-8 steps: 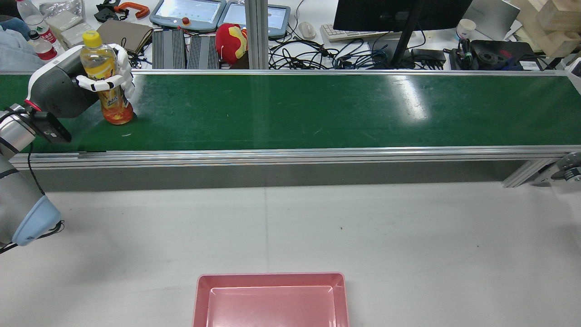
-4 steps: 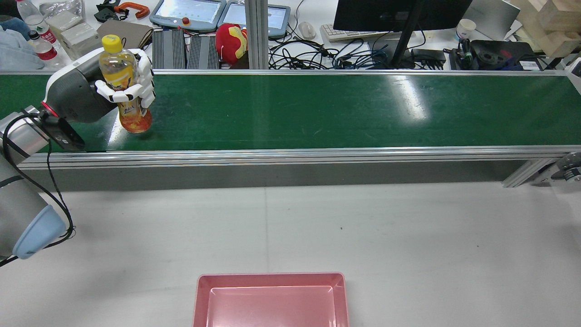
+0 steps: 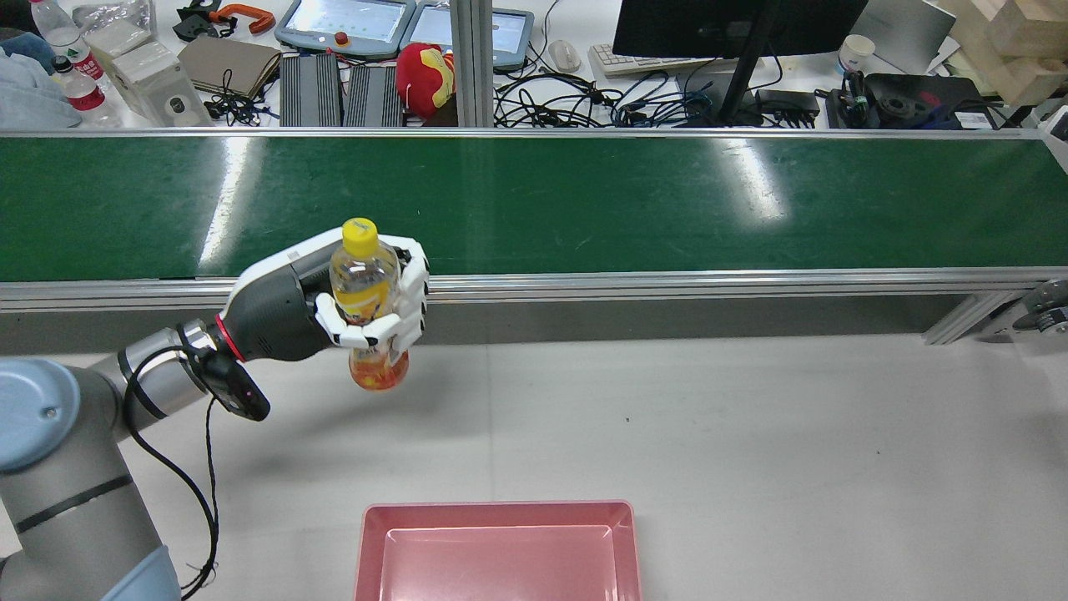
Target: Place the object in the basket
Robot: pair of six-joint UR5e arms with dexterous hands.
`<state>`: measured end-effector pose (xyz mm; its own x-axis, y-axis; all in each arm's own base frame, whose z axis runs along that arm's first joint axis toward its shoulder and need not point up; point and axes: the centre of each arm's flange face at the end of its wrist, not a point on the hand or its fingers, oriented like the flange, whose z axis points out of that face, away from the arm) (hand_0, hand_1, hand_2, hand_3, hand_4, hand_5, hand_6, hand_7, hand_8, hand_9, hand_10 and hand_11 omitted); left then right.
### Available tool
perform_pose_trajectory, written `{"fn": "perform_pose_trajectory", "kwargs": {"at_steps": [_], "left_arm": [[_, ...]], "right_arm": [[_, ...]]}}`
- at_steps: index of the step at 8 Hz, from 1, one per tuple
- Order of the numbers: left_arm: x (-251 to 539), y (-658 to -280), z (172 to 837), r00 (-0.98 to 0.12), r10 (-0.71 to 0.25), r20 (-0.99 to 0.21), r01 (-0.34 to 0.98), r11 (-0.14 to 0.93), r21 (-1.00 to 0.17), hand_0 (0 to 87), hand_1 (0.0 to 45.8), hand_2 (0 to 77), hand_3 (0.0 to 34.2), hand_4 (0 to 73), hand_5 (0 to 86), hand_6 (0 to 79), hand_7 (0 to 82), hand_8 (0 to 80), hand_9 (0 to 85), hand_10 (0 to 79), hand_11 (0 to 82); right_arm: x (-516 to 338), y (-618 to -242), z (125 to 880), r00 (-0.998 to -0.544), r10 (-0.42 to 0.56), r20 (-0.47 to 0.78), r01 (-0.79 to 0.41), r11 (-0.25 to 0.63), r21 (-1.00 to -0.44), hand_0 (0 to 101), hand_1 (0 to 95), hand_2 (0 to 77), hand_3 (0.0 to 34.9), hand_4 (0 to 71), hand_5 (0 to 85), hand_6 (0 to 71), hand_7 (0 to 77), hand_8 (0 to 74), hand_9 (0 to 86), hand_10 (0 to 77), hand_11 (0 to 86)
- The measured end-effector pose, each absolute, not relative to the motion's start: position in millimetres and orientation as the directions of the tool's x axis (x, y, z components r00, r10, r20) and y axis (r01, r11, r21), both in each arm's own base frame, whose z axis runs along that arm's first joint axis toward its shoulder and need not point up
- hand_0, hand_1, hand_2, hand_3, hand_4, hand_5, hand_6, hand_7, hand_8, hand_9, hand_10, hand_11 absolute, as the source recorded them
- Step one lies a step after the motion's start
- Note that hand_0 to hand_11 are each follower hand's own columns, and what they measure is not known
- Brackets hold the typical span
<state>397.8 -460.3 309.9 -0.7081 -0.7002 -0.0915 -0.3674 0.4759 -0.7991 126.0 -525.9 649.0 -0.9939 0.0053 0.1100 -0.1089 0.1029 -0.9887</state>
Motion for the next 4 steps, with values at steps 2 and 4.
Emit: {"fn": "perform_pose_trajectory", "kwargs": {"at_steps": [2, 4], "left_arm": [[451, -403, 306, -0.632, -0.764, -0.130, -0.396, 0.463, -0.793, 79.4, 11.4, 54.5, 0.0, 49.6, 56.7, 67.1, 54.5, 69.3, 55.1, 58.4, 56.7], [473, -368, 301, -0.591, -0.791, -0.160, -0.403, 0.461, -0.790, 79.4, 11.4, 54.5, 0.0, 49.6, 56.7, 68.2, 54.5, 69.3, 55.1, 47.5, 62.2]], "right_arm": [[126, -526, 649, -0.994, 0.005, 0.110, -0.109, 0.102, -0.989, 0, 0.0, 0.5, 0.2, 0.0, 0.0, 0.0, 0.5, 0.0, 0.0, 0.0, 0.0], [126, -526, 650, -0.994, 0.005, 0.110, -0.109, 0.101, -0.989, 0, 0.0, 0.5, 0.2, 0.0, 0.0, 0.0, 0.5, 0.0, 0.0, 0.0, 0.0]]}}
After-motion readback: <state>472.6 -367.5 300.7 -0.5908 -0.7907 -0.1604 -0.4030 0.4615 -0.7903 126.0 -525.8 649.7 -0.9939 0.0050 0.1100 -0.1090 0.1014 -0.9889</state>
